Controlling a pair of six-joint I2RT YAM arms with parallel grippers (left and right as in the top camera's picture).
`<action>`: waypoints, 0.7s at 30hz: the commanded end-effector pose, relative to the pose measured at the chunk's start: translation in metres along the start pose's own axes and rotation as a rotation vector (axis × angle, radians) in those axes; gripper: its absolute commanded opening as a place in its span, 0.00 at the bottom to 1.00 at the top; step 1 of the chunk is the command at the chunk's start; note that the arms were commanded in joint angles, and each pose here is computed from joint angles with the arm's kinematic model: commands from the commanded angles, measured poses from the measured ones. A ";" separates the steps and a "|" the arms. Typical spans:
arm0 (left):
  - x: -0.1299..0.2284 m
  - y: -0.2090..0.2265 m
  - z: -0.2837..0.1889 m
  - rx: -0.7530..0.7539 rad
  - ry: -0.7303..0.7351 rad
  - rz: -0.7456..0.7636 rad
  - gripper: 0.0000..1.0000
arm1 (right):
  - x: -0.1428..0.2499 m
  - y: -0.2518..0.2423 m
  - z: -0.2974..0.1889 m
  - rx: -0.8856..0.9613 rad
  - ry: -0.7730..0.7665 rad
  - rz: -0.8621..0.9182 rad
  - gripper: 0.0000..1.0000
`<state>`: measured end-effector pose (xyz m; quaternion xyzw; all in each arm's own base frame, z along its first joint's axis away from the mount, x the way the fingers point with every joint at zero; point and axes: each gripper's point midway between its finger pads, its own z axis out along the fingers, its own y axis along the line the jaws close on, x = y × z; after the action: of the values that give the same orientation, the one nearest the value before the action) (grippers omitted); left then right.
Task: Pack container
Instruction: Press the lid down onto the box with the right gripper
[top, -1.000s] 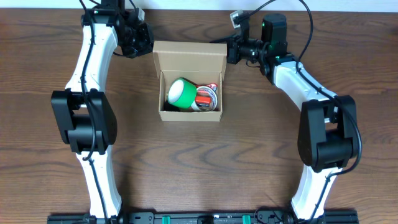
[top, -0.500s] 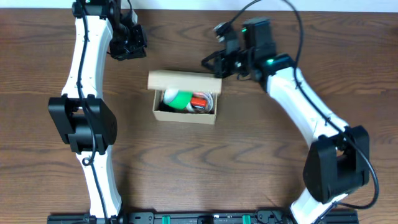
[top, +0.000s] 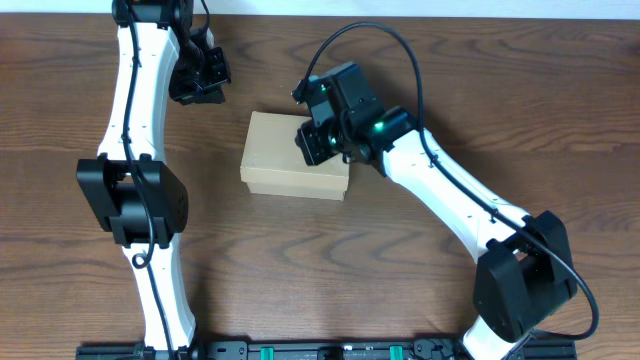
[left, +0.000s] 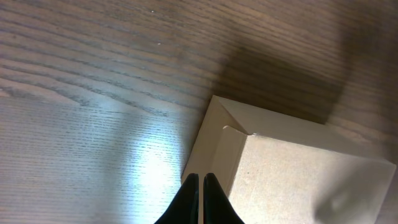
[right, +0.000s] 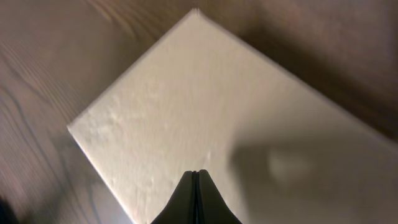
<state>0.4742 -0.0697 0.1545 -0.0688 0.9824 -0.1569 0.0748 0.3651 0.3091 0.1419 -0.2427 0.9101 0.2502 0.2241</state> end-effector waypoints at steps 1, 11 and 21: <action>-0.004 0.004 0.000 -0.017 -0.008 -0.016 0.06 | 0.006 0.007 0.003 0.031 0.021 -0.029 0.01; -0.004 0.004 0.000 -0.017 -0.007 -0.019 0.06 | 0.061 0.002 0.035 0.124 0.225 -0.038 0.01; -0.003 0.005 0.000 -0.024 -0.003 -0.020 0.06 | 0.072 -0.004 0.050 0.130 0.266 -0.035 0.01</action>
<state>0.4734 -0.0678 0.1539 -0.0716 0.9831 -0.1518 0.0732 0.3316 0.3148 0.0962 -0.2664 0.9350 0.1808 0.1489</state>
